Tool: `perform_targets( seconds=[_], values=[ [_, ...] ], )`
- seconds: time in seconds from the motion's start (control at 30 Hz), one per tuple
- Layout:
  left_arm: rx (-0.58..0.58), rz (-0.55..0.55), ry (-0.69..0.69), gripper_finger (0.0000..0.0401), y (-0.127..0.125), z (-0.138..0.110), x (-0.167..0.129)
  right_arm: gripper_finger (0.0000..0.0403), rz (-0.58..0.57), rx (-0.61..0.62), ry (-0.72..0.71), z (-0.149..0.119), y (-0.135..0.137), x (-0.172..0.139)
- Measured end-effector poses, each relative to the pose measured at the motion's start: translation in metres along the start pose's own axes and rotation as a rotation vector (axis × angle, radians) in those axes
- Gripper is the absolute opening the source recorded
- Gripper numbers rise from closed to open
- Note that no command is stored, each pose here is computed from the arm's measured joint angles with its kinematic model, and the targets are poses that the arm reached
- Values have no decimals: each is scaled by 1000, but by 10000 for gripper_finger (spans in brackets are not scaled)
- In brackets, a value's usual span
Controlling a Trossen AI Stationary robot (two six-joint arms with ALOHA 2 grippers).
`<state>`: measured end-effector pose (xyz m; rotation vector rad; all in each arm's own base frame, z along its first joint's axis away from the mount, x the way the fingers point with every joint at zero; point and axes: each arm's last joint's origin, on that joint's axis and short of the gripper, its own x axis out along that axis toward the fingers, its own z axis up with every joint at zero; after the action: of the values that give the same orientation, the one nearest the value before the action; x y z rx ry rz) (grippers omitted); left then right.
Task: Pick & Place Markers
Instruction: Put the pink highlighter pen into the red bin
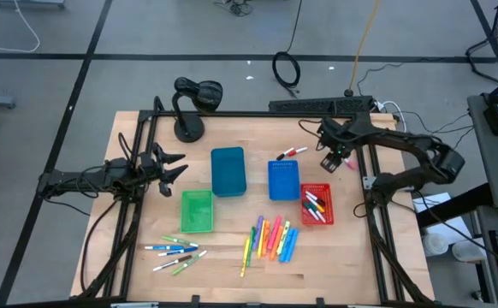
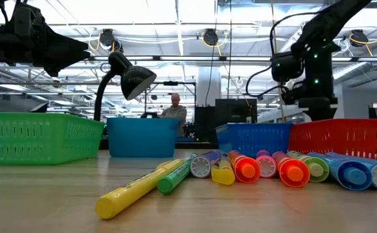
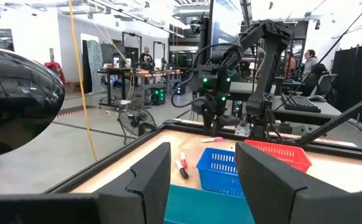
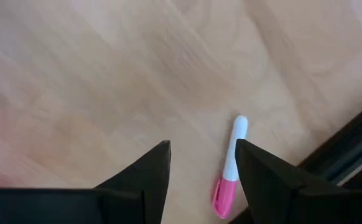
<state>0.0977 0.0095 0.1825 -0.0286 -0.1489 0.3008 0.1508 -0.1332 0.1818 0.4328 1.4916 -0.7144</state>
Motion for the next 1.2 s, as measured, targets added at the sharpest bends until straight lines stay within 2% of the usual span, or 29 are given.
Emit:
perform_targets(
  seconds=[0.1, 0.17, 0.57, 0.7, 0.77, 1.07, 1.2],
  values=[
    [0, 0, 0, 184, 0, 0, 0, 169, -93, -23, 32, -7, -4, -5],
    [0, 0, 0, 184, 0, 0, 0, 169, -105, -11, 53, -10, -7, -5],
    [0, 0, 0, 184, 0, 0, 0, 169, -84, 120, 107, -13, -25, 10],
    [0, 0, 0, 184, 0, 0, 0, 169, 52, 185, 144, -13, -28, 16],
    [0, 0, 0, 184, 0, 0, 0, 169, 84, 213, 170, -12, -30, 20],
    [0, 0, 0, 184, 0, 0, 0, 169, 49, 341, 242, -7, -41, 40],
    [0, 0, 0, 184, 0, 0, 0, 169, 19, 360, 259, -5, -40, 44]
  ],
)
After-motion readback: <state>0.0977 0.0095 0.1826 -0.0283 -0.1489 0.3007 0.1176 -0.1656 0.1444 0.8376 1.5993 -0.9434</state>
